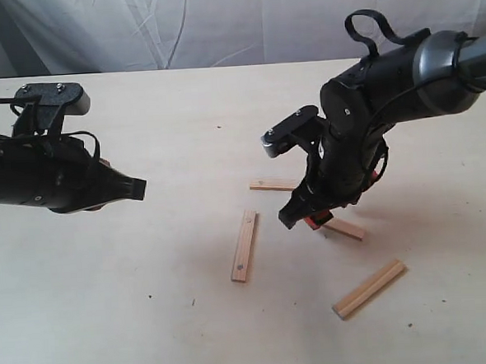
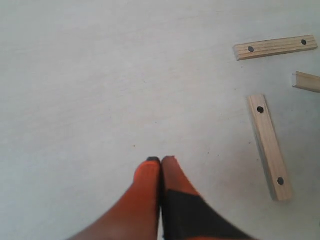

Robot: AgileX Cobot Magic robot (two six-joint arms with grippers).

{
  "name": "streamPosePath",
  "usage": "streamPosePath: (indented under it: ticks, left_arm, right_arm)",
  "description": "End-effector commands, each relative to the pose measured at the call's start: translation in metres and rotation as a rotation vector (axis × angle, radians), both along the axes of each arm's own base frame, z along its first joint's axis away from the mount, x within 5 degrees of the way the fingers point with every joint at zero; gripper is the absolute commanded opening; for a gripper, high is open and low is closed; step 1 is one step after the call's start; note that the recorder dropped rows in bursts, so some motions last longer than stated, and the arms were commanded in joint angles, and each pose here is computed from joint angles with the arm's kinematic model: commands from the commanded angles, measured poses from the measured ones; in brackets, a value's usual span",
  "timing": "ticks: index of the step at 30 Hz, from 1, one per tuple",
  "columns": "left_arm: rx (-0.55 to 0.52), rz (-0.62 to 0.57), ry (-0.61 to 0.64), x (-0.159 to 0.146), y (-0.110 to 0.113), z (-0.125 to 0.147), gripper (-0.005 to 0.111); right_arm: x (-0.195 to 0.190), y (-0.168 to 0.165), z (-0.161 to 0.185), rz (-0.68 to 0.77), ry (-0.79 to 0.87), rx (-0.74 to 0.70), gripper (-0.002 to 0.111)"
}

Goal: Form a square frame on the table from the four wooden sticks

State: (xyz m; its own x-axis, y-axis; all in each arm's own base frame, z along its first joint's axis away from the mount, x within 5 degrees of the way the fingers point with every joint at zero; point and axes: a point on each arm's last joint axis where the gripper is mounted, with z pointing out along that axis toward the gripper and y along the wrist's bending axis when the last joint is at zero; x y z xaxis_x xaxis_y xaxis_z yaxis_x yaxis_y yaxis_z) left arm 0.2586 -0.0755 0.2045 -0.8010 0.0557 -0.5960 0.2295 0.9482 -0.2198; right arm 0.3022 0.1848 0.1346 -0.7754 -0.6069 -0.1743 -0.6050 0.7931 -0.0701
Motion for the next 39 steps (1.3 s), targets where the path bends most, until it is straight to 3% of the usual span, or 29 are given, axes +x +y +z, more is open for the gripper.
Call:
streamPosePath:
  ticks: [1, 7, 9, 10, 11, 13, 15, 20, 25, 39]
  left_arm:
    - [-0.009, 0.009, -0.008, -0.001, 0.000, 0.002, 0.000]
    - [-0.009, 0.009, -0.008, -0.001, 0.000, 0.002, 0.000]
    - [-0.008, 0.010, -0.009, -0.001, 0.000, 0.002, 0.000]
    - [-0.008, 0.010, -0.009, -0.001, 0.000, 0.002, 0.000]
    - [-0.008, 0.010, -0.009, -0.001, 0.000, 0.002, 0.000]
    - [-0.008, 0.010, -0.009, -0.001, 0.000, 0.002, 0.000]
    - [-0.008, 0.011, -0.011, -0.001, 0.000, 0.002, 0.000]
    - [-0.008, 0.011, -0.011, -0.001, 0.000, 0.002, 0.000]
    - [-0.008, 0.011, -0.011, -0.001, 0.000, 0.002, 0.000]
    - [-0.006, 0.016, -0.021, 0.000, 0.001, 0.002, 0.000]
  right_arm:
    - [0.003, -0.002, -0.004, 0.083, -0.010, -0.040, 0.056]
    - [0.002, -0.003, -0.023, 0.113, 0.044, -0.076, 0.051]
    - [0.002, -0.002, -0.023, 0.103, 0.048, -0.065, 0.031]
    - [0.001, -0.002, -0.024, 0.096, 0.055, -0.061, 0.012]
    - [0.000, -0.002, -0.024, 0.088, 0.066, -0.059, 0.001]
    - [-0.003, -0.001, -0.022, 0.061, 0.098, -0.048, 0.000]
    - [-0.005, 0.001, -0.005, -0.095, 0.091, 0.022, 0.000]
    - [0.002, 0.005, 0.028, -0.310, 0.013, 0.131, 0.000]
    - [0.014, 0.011, 0.018, -0.449, -0.026, 0.186, 0.000]
    - [0.019, 0.009, -0.008, -0.538, -0.020, 0.134, 0.000]
